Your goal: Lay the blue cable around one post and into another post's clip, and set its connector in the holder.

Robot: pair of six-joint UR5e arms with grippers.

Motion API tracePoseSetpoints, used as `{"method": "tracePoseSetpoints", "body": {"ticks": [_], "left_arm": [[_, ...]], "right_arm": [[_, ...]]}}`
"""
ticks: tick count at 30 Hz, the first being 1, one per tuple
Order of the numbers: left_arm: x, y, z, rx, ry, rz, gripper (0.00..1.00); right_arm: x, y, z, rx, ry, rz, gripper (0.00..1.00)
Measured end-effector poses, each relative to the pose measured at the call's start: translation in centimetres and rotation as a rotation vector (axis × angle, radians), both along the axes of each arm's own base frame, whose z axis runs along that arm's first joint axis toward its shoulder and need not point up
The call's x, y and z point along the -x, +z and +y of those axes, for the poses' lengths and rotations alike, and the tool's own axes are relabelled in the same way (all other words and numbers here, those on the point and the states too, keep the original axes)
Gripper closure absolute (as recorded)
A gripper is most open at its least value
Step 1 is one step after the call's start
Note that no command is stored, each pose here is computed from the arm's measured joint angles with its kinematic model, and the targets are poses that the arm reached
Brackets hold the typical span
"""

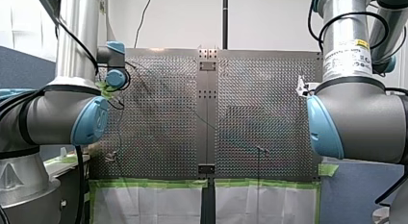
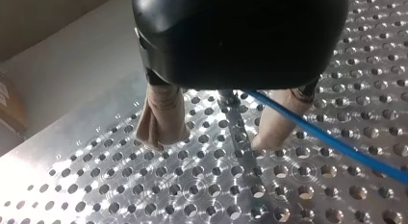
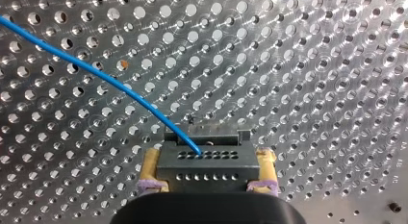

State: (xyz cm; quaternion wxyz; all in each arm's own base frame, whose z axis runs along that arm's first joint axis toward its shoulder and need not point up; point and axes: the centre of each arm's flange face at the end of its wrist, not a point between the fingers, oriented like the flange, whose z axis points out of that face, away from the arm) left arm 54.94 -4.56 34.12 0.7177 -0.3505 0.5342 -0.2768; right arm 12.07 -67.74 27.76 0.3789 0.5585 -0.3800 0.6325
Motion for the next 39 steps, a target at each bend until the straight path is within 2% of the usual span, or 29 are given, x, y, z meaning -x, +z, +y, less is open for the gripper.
{"method": "tracePoseSetpoints", "body": {"ticks": [9, 10, 12, 13, 38, 39], "left_arm": [[-0.01, 0.01, 0.02, 0.0, 0.0, 0.0, 0.0], [-0.01, 0.01, 0.01, 0.0, 0.0, 0.0, 0.0], [-0.01, 0.01, 0.01, 0.0, 0.0, 0.0, 0.0], [-0.01, 0.01, 0.01, 0.0, 0.0, 0.0, 0.0], [0.01, -0.02, -0.06, 0.0, -0.001, 0.0, 0.0], [0.01, -0.03, -0.05, 0.0, -0.001, 0.001, 0.0]], "right_arm": [[-0.12, 0.01, 0.04, -0.004, 0.016, -0.01, 1.0], [-0.1, 0.0, 0.06, -0.005, 0.011, -0.006, 1.0], [0.22, 0.01, 0.07, -0.005, -0.02, 0.019, 1.0], [0.24, -0.01, 0.08, -0.006, -0.022, 0.021, 1.0], [0.24, -0.19, 0.1, -0.01, -0.023, 0.021, 1.0], [0.25, -0.19, 0.1, -0.01, -0.023, 0.021, 0.18]]}}
